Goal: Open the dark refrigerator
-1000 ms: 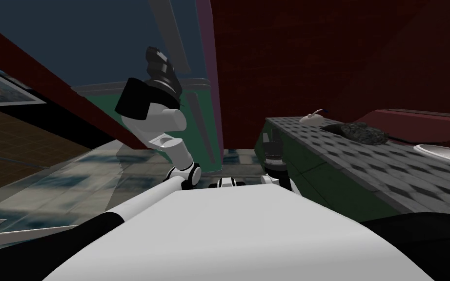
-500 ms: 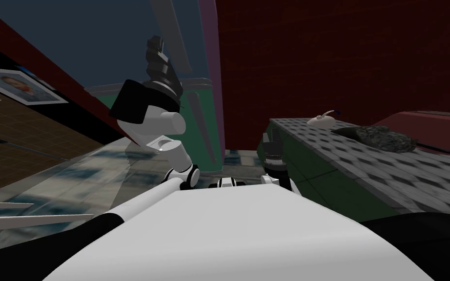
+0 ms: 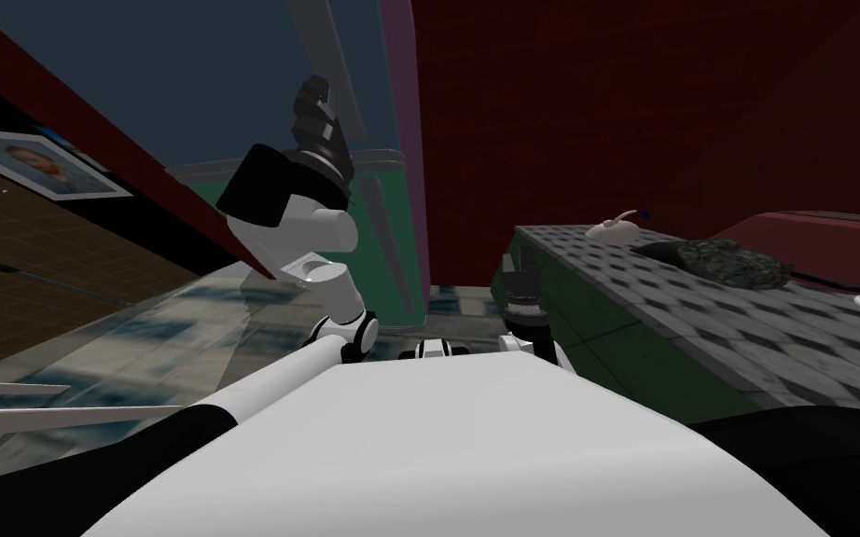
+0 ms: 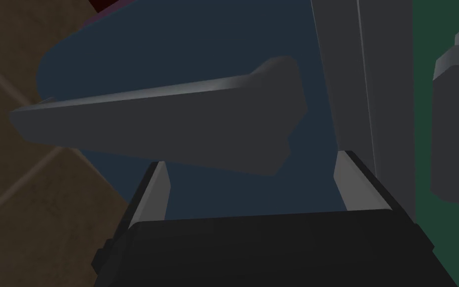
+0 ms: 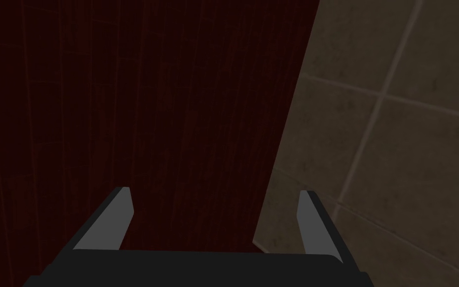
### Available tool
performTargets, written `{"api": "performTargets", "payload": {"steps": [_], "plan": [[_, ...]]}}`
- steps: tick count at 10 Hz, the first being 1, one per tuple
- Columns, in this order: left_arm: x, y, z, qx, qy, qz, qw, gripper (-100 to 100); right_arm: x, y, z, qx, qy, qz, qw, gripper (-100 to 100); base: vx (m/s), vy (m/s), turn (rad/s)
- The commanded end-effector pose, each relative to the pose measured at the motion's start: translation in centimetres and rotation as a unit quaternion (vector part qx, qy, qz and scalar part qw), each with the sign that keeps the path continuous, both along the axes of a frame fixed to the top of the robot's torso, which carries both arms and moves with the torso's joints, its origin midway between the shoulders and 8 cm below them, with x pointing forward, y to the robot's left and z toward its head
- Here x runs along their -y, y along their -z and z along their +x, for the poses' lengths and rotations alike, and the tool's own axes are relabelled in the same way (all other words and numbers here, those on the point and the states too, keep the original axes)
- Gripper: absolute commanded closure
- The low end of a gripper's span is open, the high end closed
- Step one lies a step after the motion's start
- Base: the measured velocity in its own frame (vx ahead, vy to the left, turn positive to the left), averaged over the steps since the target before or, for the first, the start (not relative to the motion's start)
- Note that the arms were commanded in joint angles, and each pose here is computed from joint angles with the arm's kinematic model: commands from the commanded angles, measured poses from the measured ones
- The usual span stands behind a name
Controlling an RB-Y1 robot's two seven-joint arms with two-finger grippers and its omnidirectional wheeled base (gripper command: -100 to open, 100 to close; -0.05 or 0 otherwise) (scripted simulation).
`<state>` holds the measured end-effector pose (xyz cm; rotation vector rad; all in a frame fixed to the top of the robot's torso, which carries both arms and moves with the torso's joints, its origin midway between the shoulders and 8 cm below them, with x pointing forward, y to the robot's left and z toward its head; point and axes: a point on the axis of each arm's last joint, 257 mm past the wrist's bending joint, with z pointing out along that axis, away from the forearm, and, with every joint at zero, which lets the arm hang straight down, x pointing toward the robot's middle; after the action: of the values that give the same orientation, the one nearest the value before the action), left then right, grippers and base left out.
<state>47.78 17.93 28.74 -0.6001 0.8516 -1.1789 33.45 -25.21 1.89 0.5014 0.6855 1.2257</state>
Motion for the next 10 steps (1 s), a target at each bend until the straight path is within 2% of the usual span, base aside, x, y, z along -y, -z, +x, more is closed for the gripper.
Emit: {"api": "performTargets", "payload": {"steps": [1, 2, 6, 7, 8, 10], "plan": [[1.3, 0.6, 0.8, -0.013, -0.010, 0.035, 0.9992, -100, 0.0, 0.0, 0.0, 0.000, 0.000, 0.000, 1.0000, 0, -0.035, -0.012, 0.008], [1.0, 0.6, 0.7, -0.010, -0.007, 0.025, 0.9996, -100, 0.0, 0.0, 0.0, 0.000, 0.000, 0.000, 1.0000, 0, -0.015, -0.005, 0.000], [1.2, -1.6, -0.1, -0.011, -0.010, 0.028, 0.9995, -100, 0.0, 0.0, 0.0, 0.000, 0.000, 0.000, 1.0000, 0, 0.068, 0.007, -0.011], [1.3, -1.3, 0.1, -0.009, -0.009, 0.028, 0.9995, -100, 0.0, 0.0, 0.0, 0.000, 0.000, 0.000, 1.0000, 0, 0.038, 0.006, 0.003], [1.1, -0.5, 0.4, -0.011, -0.009, 0.028, 0.9995, 100, 0.0, 0.0, 0.0, 0.000, 0.000, 0.000, 1.0000, 0, -0.049, -0.009, 0.015], [1.0, 0.4, 0.7, -0.011, -0.008, 0.028, 0.9995, 100, 0.0, 0.0, 0.0, 0.000, 0.000, 0.000, 1.0000, 0, -0.087, -0.018, 0.013]]}}
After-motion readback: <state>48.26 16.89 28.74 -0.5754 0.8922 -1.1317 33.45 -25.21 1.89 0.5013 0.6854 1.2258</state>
